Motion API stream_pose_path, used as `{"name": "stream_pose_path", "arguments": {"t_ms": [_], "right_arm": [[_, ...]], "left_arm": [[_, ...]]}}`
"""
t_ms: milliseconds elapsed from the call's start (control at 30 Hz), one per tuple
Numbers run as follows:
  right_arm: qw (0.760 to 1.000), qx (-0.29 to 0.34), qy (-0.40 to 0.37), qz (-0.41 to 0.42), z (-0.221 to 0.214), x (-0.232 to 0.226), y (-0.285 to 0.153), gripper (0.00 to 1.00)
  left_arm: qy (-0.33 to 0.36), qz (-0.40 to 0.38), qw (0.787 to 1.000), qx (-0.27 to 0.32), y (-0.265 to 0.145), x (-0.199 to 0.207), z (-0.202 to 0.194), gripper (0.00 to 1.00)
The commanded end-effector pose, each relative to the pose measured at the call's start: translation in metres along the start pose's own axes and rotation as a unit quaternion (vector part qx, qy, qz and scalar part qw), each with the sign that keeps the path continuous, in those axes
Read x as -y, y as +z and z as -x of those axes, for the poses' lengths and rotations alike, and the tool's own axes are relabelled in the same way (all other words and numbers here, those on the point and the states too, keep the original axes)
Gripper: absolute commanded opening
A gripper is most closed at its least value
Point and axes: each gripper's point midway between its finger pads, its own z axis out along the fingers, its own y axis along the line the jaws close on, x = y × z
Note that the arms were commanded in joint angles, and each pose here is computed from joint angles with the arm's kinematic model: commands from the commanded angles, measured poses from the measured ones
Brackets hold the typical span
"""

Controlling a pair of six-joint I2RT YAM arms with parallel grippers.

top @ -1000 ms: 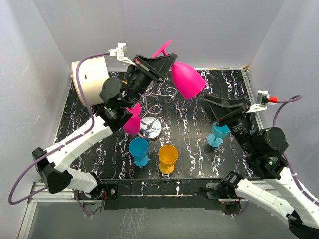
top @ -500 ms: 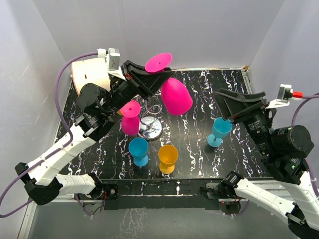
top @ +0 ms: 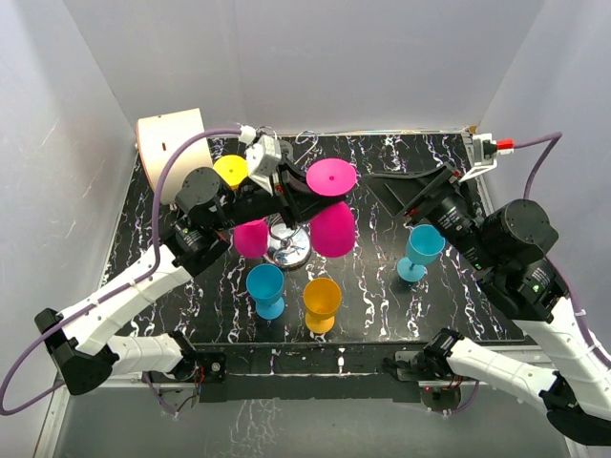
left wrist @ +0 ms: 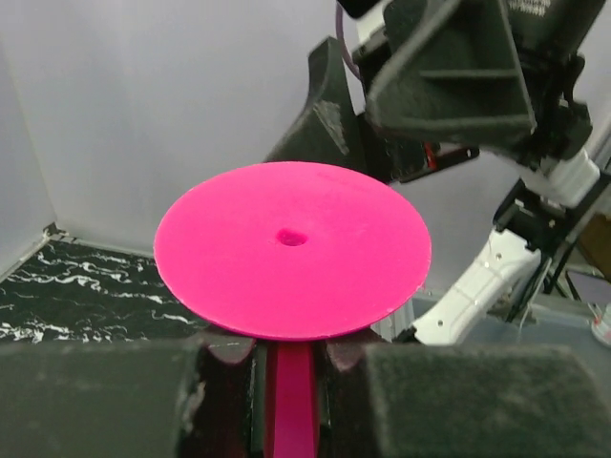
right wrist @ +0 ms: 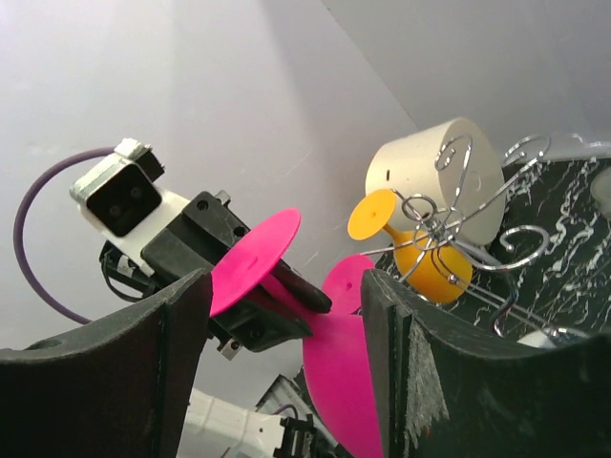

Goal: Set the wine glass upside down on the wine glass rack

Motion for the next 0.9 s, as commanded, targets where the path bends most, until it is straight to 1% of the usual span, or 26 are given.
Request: {"name": "stream_pose_path", "arguments": {"t_ms": [0,67,167,267,400,500,633,733,867], "right_arm": [[0.995,0.022,0.088,-0.032,0.015,-0.002,-0.010,0.61],[0.993,0.024,0.110,-0.044,0.012,0.004,-0.013,0.60],[0.988,0.022,0.149,-0.045,0.007,0.005,-0.016,0.58],[0.984,0.008,0.164,-0.067,0.003,0.009,-0.012,0.58],[0.984,-0.023,0.154,-0.082,0.001,0.004,-0.003,0.57],[0.983,-0.067,0.143,-0.098,-0.014,0.007,0.003,0.58],[0.975,-0.120,0.147,-0.117,-0.044,0.020,0.008,0.58],[0.971,-0.129,0.153,-0.133,-0.060,0.034,0.008,0.57],[0.969,-0.137,0.174,-0.110,-0.072,0.032,0.012,0.53]], "left_arm": [[0.053,-0.040,0.998,0.005,-0.010,0.016,0.003,0.00],[0.053,-0.018,0.998,-0.026,-0.010,0.005,-0.013,0.00],[0.055,-0.027,0.996,-0.057,-0.012,0.005,-0.030,0.00],[0.064,-0.040,0.996,-0.043,-0.016,0.011,-0.028,0.00],[0.082,-0.042,0.996,-0.020,-0.020,0.014,-0.023,0.00],[0.094,-0.039,0.995,-0.014,-0.022,0.012,-0.025,0.00],[0.102,-0.034,0.994,-0.007,-0.024,0.011,-0.024,0.00],[0.105,-0.032,0.994,-0.015,-0.027,0.012,-0.025,0.00],[0.109,-0.028,0.993,-0.026,-0.033,0.012,-0.029,0.00]]}}
